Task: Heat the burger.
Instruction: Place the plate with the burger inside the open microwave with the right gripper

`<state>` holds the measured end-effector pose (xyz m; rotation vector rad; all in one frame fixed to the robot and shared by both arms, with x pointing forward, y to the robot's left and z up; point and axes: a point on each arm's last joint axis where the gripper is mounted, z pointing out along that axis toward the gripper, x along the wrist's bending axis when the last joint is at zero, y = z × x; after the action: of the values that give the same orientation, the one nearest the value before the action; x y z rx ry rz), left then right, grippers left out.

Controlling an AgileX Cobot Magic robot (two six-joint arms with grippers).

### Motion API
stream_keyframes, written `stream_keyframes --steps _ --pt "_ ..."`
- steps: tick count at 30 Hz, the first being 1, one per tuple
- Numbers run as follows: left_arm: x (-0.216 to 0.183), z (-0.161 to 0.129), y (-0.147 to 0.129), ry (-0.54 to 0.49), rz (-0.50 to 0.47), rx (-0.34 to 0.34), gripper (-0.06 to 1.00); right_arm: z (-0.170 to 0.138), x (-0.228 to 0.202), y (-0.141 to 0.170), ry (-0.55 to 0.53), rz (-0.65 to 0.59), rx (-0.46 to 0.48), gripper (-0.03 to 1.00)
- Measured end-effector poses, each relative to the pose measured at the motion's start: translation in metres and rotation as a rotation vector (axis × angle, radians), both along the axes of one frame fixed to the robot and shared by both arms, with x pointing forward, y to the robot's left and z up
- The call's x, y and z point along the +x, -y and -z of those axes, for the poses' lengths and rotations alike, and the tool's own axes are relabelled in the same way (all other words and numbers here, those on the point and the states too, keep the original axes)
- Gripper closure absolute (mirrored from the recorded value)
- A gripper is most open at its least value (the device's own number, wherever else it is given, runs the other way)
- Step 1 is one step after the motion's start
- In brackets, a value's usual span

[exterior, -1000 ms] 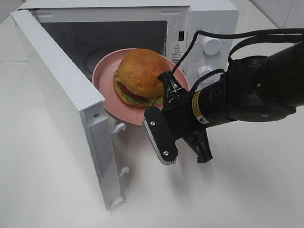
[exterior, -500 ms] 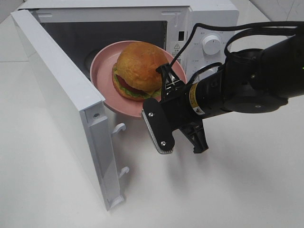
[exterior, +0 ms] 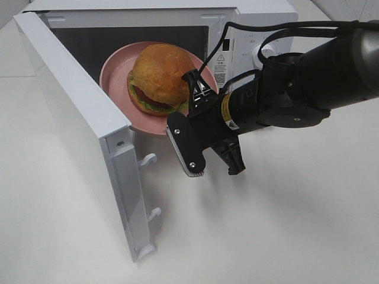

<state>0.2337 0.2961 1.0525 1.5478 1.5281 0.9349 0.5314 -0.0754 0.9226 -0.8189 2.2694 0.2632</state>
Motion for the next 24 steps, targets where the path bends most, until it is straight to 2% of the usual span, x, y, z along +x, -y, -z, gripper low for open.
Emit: stream_keyframes --steps 7,24 --pt "0.0 0.0 0.0 0.0 0.0 0.0 0.94 0.011 0.016 -0.011 -0.001 0.008 -0.016 0.94" --pt "0.0 0.0 0.0 0.0 0.0 0.0 0.94 0.016 0.049 -0.029 0.021 0.067 -0.03 0.94"
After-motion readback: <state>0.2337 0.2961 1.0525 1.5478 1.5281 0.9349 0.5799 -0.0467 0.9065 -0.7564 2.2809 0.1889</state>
